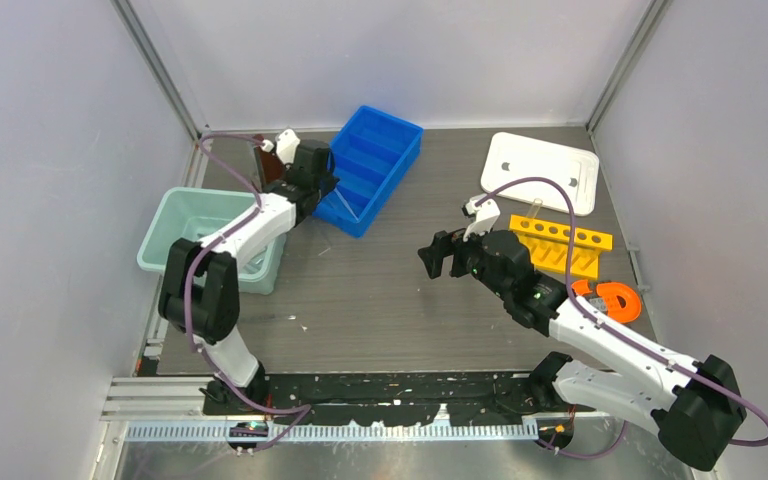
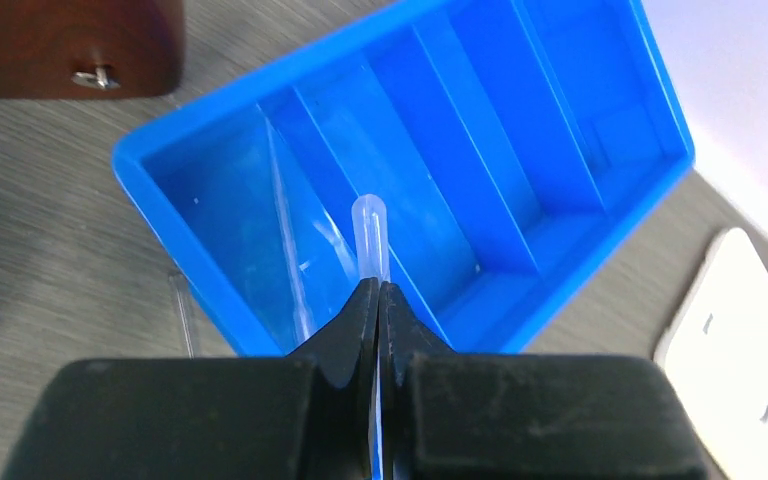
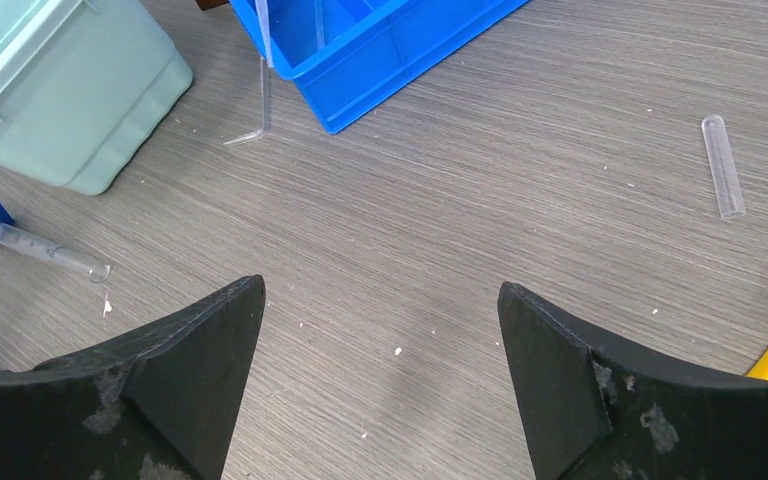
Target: Organize the chemistry lab equipment
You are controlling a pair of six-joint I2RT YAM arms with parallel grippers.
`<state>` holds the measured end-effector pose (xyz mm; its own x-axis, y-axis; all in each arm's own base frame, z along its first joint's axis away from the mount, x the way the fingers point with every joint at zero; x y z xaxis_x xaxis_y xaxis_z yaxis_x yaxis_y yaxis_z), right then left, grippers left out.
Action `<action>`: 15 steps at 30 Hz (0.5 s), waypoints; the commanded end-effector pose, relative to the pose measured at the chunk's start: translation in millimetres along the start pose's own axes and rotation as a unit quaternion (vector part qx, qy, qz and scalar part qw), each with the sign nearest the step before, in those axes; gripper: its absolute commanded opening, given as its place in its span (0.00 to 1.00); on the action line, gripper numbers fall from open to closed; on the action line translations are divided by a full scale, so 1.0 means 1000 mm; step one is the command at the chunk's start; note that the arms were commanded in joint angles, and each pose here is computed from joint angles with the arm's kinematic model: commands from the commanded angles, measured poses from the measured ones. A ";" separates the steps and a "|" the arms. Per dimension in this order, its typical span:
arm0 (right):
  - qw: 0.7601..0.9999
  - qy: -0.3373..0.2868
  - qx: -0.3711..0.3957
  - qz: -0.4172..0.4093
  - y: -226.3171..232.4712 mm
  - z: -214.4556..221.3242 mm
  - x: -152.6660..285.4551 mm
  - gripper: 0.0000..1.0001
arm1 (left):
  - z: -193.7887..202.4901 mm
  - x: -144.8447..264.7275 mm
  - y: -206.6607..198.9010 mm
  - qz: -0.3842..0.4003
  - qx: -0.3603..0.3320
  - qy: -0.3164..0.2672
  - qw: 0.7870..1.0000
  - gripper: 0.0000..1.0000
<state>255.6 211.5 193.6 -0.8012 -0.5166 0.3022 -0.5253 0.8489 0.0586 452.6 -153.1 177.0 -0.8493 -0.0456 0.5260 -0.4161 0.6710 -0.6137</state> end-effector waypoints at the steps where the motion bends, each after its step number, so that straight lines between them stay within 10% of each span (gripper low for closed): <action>1: 1.000 -0.020 0.000 -0.002 0.002 -0.013 0.000 0.93 | -0.038 -0.022 -0.015 0.011 0.087 -0.089 0.992 0.00; 15: 1.000 -0.005 0.005 0.002 0.001 -0.007 -0.005 0.93 | -0.029 -0.056 -0.004 0.007 0.084 -0.089 0.992 0.00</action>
<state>257.3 213.0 183.5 -0.7932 -0.5101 0.3326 -0.5248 0.8497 0.0514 492.3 -130.3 140.3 -0.8463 -0.1710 0.5045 -0.5040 0.5636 -0.6545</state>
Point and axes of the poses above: each gripper's point midway between its finger pads, its own x axis back along the fingers, its own y axis along the line the jaws close on, z = x × y, the point moved 1 cm from there along x, back along the fingers, and after that the axes turned 12 degrees about x, right-handed, at the moved point
